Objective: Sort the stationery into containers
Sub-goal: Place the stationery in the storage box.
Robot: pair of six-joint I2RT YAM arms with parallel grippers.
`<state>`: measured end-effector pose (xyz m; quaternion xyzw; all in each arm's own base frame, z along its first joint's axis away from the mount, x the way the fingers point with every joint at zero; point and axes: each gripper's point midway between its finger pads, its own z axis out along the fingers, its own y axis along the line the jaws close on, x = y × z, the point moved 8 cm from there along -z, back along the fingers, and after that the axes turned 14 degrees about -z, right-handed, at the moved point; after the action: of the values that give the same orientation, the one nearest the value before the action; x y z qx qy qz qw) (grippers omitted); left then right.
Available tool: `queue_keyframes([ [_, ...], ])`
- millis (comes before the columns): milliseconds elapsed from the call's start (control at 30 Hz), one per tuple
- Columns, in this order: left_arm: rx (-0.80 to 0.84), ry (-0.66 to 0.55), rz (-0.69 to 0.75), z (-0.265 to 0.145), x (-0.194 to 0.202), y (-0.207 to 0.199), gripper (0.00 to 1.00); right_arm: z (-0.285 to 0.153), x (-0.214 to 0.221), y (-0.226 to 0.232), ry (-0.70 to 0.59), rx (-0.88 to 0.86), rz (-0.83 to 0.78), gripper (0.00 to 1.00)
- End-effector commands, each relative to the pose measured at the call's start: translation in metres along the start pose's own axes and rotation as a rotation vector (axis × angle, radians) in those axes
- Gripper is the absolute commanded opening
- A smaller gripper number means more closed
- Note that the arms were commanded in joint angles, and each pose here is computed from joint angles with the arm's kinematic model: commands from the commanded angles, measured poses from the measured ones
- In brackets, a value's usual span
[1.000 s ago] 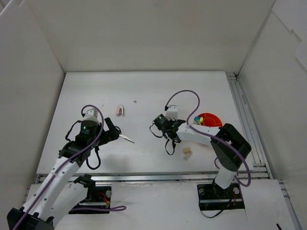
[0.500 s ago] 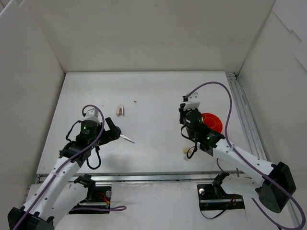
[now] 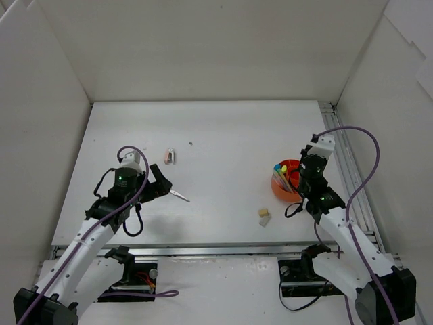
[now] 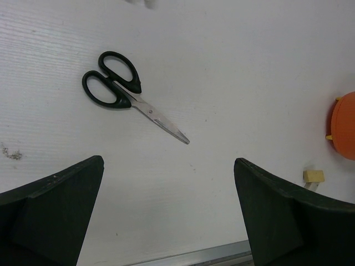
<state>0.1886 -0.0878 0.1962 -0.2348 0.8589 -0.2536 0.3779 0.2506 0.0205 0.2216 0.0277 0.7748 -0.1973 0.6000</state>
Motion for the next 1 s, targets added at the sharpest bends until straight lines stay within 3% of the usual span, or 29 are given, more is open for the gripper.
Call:
queue_keyframes([
  [0,0.064,-0.052,0.028,-0.002,-0.014,-0.013,0.99,0.002,0.004,-0.02,0.064,0.137,0.129,0.0],
  [200,0.061,-0.042,0.036,0.0,-0.013,-0.013,1.0,0.002,0.026,-0.027,0.225,0.188,0.172,0.0],
  [567,0.065,-0.037,0.033,0.0,-0.012,-0.012,1.0,0.01,0.041,-0.01,0.31,0.157,0.256,0.03],
  [833,0.063,-0.045,0.033,-0.002,-0.012,-0.011,1.0,0.013,0.049,-0.002,0.353,0.132,0.279,0.14],
  [933,0.064,-0.044,0.033,-0.002,-0.012,-0.011,0.99,0.01,0.046,-0.003,0.362,0.124,0.283,0.22],
  [967,0.064,-0.044,0.034,-0.003,-0.011,-0.011,1.0,0.008,0.044,-0.005,0.358,0.129,0.289,0.29],
])
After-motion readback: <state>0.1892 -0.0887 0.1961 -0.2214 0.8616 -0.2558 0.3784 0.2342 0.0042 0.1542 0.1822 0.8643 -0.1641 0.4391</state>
